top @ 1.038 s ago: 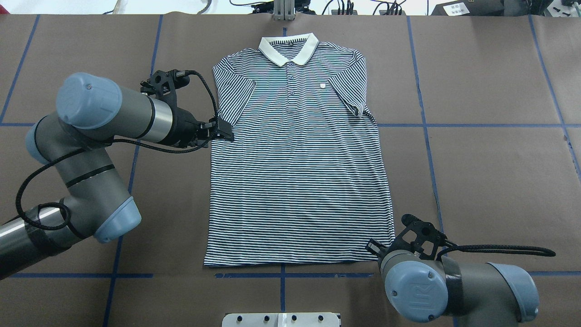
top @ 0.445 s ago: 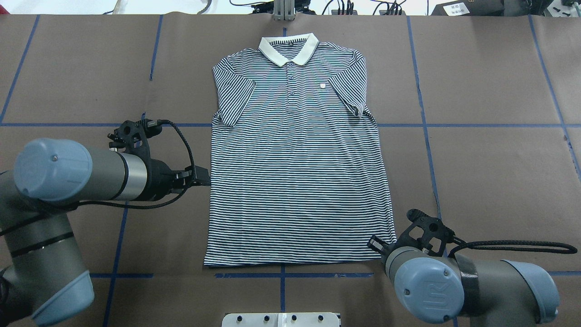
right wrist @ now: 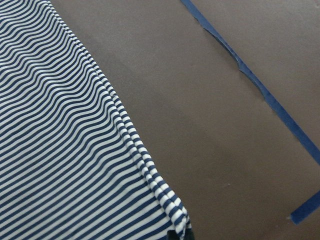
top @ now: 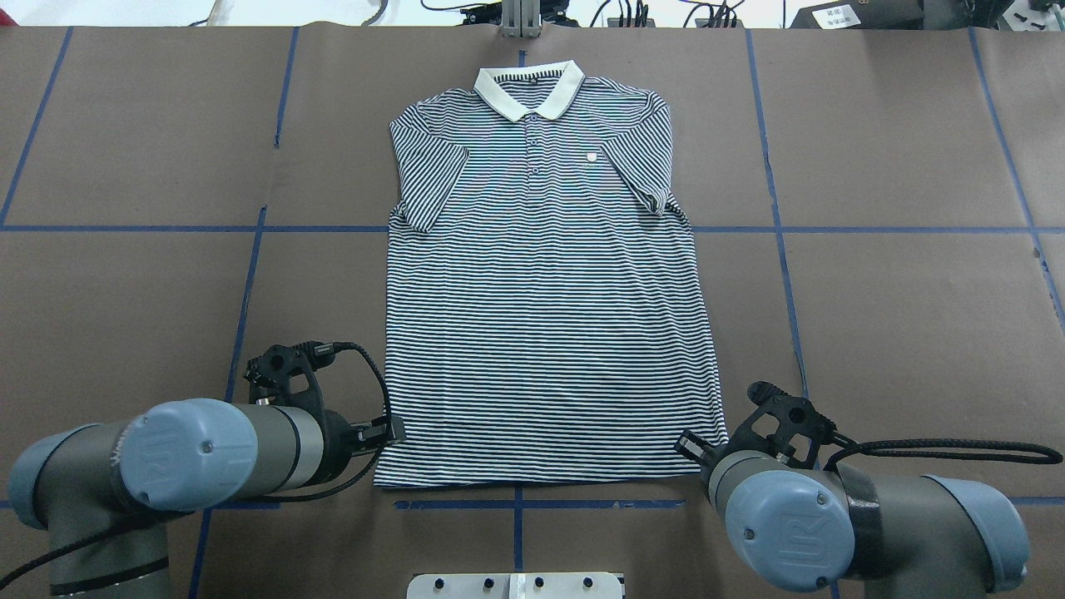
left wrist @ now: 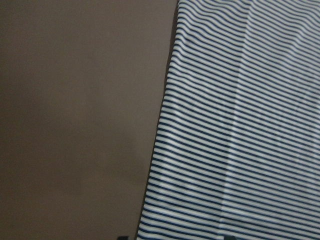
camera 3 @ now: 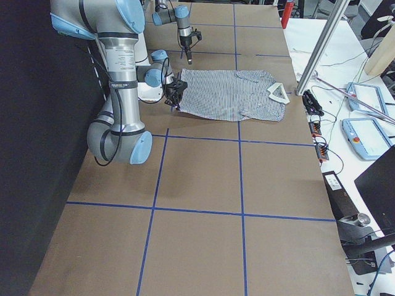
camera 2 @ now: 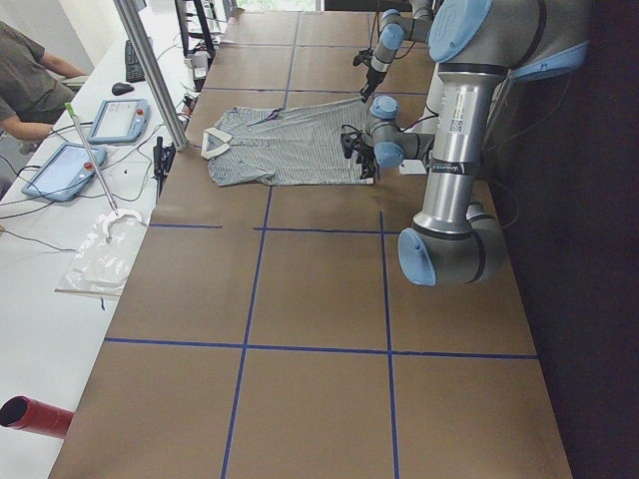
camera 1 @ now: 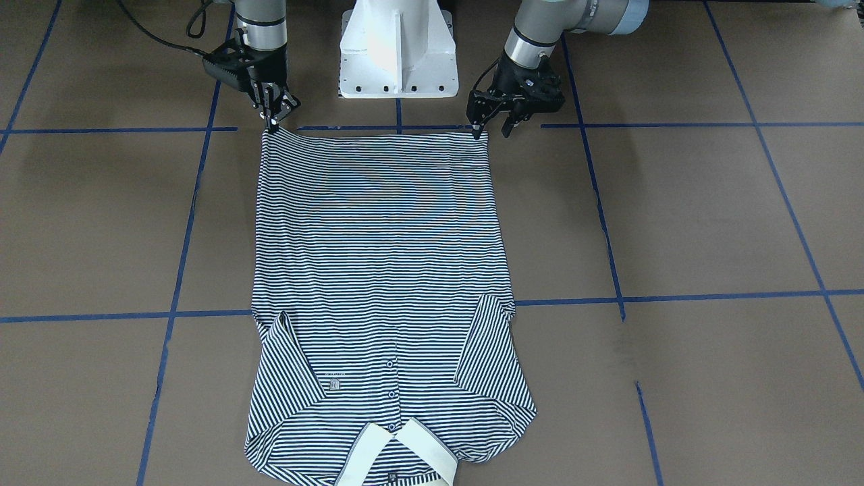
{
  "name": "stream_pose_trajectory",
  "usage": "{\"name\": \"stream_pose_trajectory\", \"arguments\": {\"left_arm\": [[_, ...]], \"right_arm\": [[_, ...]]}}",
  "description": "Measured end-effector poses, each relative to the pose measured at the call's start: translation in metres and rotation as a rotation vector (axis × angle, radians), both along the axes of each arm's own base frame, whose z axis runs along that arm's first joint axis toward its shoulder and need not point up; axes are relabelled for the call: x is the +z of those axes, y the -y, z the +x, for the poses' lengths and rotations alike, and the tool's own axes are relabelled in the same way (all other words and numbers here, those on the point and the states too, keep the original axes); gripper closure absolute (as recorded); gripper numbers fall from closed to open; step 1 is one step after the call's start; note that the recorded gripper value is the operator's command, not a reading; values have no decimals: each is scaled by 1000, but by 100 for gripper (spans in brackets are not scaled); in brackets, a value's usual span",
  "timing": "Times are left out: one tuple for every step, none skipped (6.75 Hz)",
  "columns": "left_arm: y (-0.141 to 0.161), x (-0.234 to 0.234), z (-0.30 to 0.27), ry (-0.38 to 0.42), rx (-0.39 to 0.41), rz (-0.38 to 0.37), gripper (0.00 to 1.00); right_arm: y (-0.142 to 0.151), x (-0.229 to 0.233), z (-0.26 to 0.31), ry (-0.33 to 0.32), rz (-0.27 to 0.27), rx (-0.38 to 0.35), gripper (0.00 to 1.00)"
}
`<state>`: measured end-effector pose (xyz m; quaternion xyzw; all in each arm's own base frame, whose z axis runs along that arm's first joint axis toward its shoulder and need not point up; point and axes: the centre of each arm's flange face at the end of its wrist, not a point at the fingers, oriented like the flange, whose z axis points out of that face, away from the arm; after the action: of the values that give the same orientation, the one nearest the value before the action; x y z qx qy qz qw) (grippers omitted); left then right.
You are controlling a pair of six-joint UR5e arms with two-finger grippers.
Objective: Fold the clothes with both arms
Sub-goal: 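Move the left gripper down to the other hem corner nearest the robot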
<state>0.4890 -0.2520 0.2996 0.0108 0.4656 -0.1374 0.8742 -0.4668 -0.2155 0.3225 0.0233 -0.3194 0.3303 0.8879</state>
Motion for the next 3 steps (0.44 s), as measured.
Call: {"name": "stream_pose_trajectory", "arguments": {"left_arm": [[-14, 6, 10, 35, 20, -5, 33], [-22, 9, 17, 56, 35, -7, 34], [-26, 10, 21, 66, 44, -7, 36]], "right_arm": [[0, 1, 0, -8, -1, -1, 100], [-1, 2, -1, -31, -4, -2, 100], [-2, 3, -1, -54, -7, -4, 100]]}}
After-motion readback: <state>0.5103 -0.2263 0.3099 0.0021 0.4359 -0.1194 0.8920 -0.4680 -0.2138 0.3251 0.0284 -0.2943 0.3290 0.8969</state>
